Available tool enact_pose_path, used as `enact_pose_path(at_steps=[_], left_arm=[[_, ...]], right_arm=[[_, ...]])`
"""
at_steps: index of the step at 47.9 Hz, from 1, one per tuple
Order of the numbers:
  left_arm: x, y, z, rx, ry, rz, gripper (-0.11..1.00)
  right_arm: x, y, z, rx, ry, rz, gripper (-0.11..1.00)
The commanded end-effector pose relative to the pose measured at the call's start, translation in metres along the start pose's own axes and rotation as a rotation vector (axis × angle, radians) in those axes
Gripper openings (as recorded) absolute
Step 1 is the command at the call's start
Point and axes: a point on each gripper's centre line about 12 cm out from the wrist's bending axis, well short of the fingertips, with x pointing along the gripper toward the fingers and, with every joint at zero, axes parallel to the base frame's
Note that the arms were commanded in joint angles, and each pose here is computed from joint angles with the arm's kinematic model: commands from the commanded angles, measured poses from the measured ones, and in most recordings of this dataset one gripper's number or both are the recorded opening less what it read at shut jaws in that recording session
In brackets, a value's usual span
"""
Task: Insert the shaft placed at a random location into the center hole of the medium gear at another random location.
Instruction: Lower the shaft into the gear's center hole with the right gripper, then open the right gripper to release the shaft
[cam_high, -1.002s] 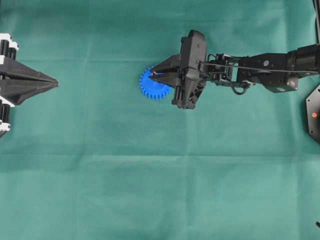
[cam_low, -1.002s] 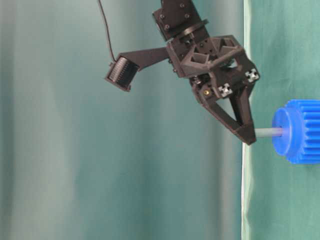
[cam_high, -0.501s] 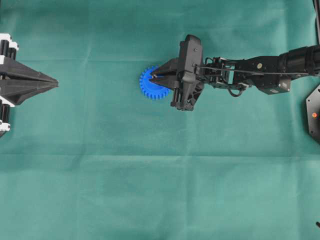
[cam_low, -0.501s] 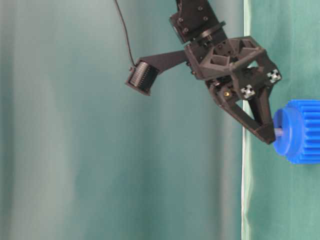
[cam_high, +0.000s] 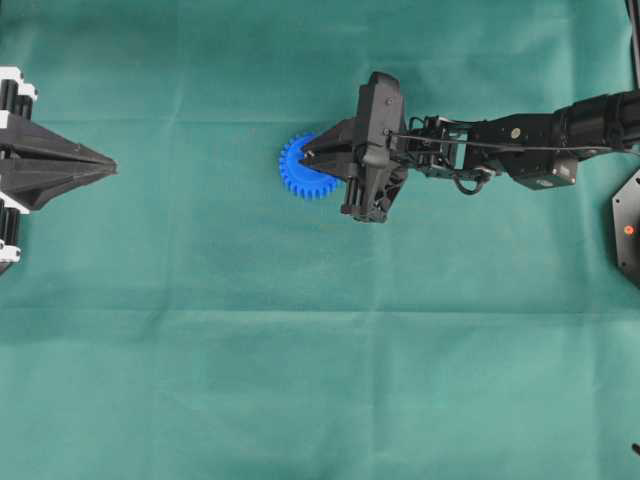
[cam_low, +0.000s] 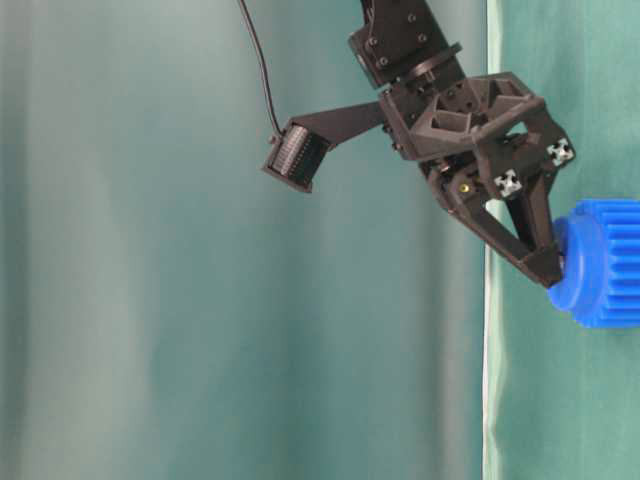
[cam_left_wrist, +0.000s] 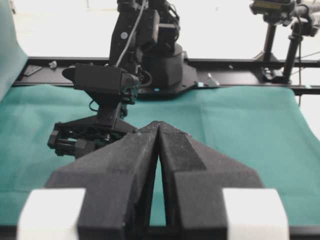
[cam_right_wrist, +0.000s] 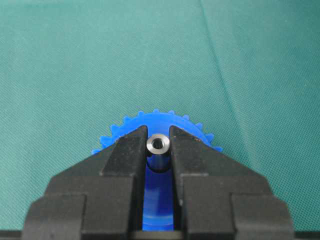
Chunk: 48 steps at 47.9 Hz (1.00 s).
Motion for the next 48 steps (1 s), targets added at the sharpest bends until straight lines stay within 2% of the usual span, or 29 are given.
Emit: enact_pose_path(at_steps=[1, 6, 8, 12, 17, 19, 21, 29, 40, 48], left_arm=[[0.002, 0.0, 0.006, 0.003, -0.017, 0.001, 0.0], [0.002, 0.0, 0.006, 0.003, -0.017, -0.001, 0.0], [0.002, 0.0, 0.006, 0.003, -0.015, -0.001, 0.0], [0.002, 0.0, 0.007, 0.003, -0.018, 0.001, 0.0], [0.002, 0.0, 0.006, 0.003, -0.018, -0.001, 0.0], [0.002, 0.0, 0.006, 0.002, -0.018, -0.001, 0.0], [0.002, 0.0, 0.007, 0.002, -0.02, 0.001, 0.0], [0.002, 0.0, 0.007, 0.003, -0.02, -0.001, 0.0], [0.002, 0.0, 0.007, 0.002, -0.021, 0.001, 0.0], [0.002, 0.0, 0.007, 0.0, -0.021, -0.001, 0.0]], right_arm=[[0.0, 0.001, 0.016, -0.012, -0.051, 0.002, 0.14], [0.0, 0.001, 0.016, -0.011, -0.049, 0.001, 0.15], [0.0, 0.001, 0.016, -0.009, -0.051, 0.001, 0.2], [0.0, 0.001, 0.016, -0.007, -0.052, 0.0, 0.42], [0.0, 0.001, 0.016, -0.007, -0.054, 0.0, 0.75], [0.0, 0.001, 0.017, -0.005, -0.055, 0.0, 0.85], [0.0, 0.001, 0.017, -0.007, -0.057, 0.0, 0.9], [-0.005, 0.0, 0.028, -0.008, -0.077, -0.001, 0.83], [-0.026, -0.001, 0.059, -0.008, -0.135, -0.003, 0.83], [-0.038, -0.002, 0.073, -0.006, -0.155, -0.003, 0.83]])
